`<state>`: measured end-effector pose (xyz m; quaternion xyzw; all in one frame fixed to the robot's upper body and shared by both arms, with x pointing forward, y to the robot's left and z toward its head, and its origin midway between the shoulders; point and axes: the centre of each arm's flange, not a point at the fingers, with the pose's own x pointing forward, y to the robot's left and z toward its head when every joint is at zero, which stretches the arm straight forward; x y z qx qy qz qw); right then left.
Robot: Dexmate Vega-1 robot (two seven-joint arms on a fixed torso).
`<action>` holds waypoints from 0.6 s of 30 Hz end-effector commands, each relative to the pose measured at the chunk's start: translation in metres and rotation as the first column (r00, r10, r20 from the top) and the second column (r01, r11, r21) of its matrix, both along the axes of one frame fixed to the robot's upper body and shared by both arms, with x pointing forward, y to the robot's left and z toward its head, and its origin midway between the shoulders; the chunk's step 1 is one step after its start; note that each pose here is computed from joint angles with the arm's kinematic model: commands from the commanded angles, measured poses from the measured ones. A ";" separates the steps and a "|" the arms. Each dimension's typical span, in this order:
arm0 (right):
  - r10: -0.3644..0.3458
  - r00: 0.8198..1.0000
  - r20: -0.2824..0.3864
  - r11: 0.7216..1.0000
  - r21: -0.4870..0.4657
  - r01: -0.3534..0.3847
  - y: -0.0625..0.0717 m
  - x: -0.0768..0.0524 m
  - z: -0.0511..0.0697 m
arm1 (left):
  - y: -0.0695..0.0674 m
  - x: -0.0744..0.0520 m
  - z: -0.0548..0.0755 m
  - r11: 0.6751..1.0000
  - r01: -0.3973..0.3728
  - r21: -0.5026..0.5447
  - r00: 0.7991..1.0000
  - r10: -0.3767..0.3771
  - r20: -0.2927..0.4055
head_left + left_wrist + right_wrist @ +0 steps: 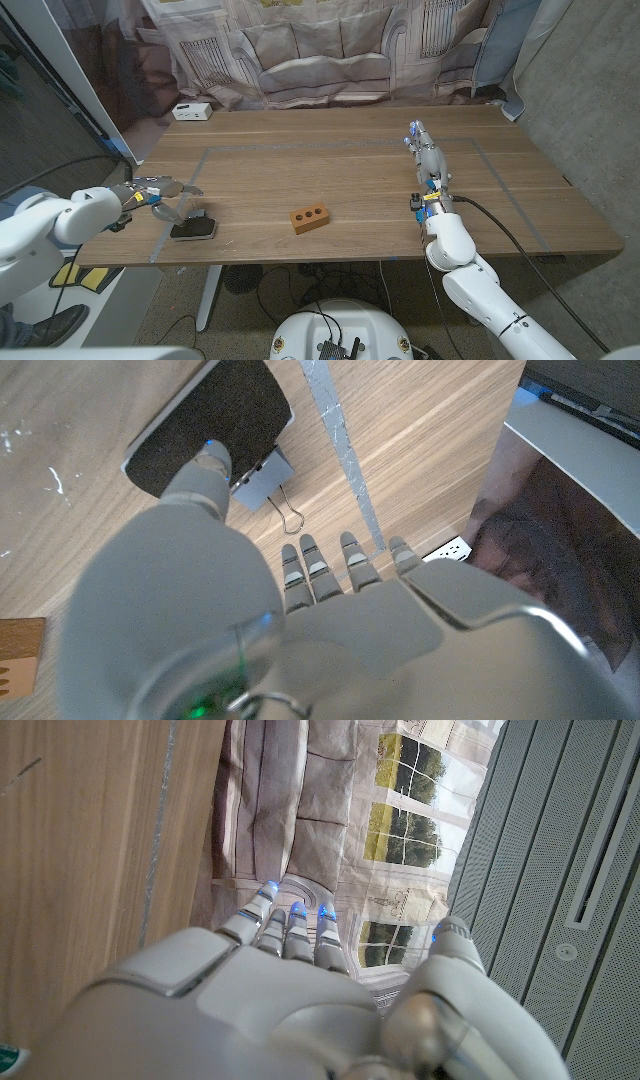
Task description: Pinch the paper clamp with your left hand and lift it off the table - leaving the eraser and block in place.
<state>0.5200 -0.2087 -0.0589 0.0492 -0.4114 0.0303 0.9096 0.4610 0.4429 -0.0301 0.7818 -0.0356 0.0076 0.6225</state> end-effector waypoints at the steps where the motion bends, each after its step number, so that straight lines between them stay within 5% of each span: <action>1: -0.001 1.000 -0.011 1.000 0.009 0.001 -0.005 -0.003 -0.006 | -0.004 0.003 -0.007 1.000 -0.002 -0.012 1.000 0.002 0.020; 18: -0.002 1.000 -0.018 1.000 0.015 0.002 -0.008 -0.003 -0.009 | -0.001 0.000 -0.009 1.000 -0.002 -0.030 0.997 0.004 0.077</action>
